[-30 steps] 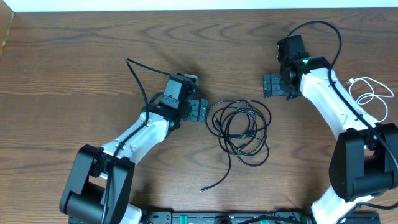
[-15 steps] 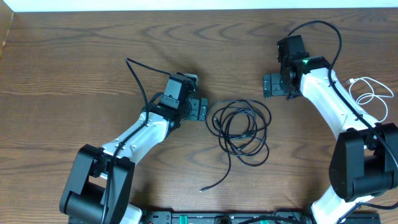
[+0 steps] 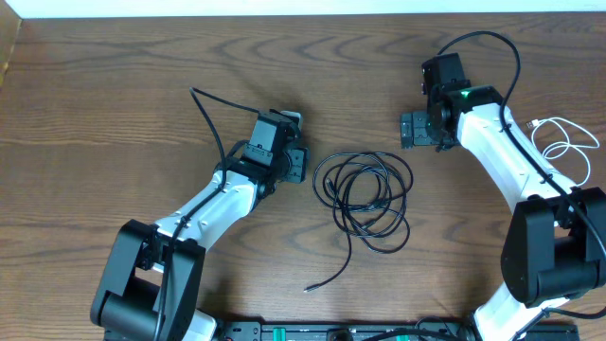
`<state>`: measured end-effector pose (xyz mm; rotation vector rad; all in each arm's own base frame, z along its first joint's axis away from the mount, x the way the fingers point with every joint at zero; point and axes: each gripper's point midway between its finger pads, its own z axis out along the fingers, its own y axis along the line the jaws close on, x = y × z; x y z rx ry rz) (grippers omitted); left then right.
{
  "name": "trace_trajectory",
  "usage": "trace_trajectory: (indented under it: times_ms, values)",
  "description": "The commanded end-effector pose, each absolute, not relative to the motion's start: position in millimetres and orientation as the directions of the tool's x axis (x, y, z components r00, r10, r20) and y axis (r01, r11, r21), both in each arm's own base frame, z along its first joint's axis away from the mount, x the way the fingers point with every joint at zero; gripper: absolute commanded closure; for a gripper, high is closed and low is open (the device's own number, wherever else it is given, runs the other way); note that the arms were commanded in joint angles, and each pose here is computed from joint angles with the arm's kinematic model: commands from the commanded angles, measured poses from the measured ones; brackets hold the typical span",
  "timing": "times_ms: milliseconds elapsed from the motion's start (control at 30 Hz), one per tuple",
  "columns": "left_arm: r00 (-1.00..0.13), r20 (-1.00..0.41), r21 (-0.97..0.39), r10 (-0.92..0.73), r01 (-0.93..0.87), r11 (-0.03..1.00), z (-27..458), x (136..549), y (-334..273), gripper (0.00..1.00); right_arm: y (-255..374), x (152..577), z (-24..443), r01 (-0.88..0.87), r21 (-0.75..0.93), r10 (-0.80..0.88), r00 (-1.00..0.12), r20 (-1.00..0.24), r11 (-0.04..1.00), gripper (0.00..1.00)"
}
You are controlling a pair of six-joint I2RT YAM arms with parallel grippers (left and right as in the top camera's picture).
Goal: Untangle cables
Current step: 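Move the right gripper back left above the black cable pile, then lower the right gripper onto the black pile's right side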
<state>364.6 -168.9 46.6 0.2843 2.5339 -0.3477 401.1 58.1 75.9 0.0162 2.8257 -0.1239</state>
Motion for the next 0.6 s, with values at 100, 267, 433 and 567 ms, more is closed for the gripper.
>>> trace_trajectory:
  times_ms: [100, 267, 433, 567]
  values:
    - [-0.826, -0.547, -0.17, 0.134, 0.266, 0.949, 41.1, 363.0, -165.9, 0.57, 75.1, 406.3, 81.5, -0.013, -0.005, -0.014, -0.947, -0.321, 1.0, 0.01]
    - [-0.826, -0.548, -0.169, 0.134, 0.266, 0.949, 41.2, 363.2, -165.9, 0.57, 93.5, 396.8, 78.6, -0.046, 0.099, -0.017, -0.96, -0.279, 0.994, 0.01]
    - [-0.826, -0.548, -0.169, 0.134, 0.266, 0.949, 41.2, 363.2, -165.9, 0.4, 99.4, 381.1, 75.3, -0.052, 0.14, -0.021, -0.977, -0.214, 0.989, 0.01]
    - [-0.823, -0.552, -0.17, 0.133, 0.267, 0.949, 41.9, 364.1, -166.3, 0.13, 104.2, 369.8, 74.0, -0.053, 0.173, -0.024, -0.986, -0.167, 0.983, 0.01]
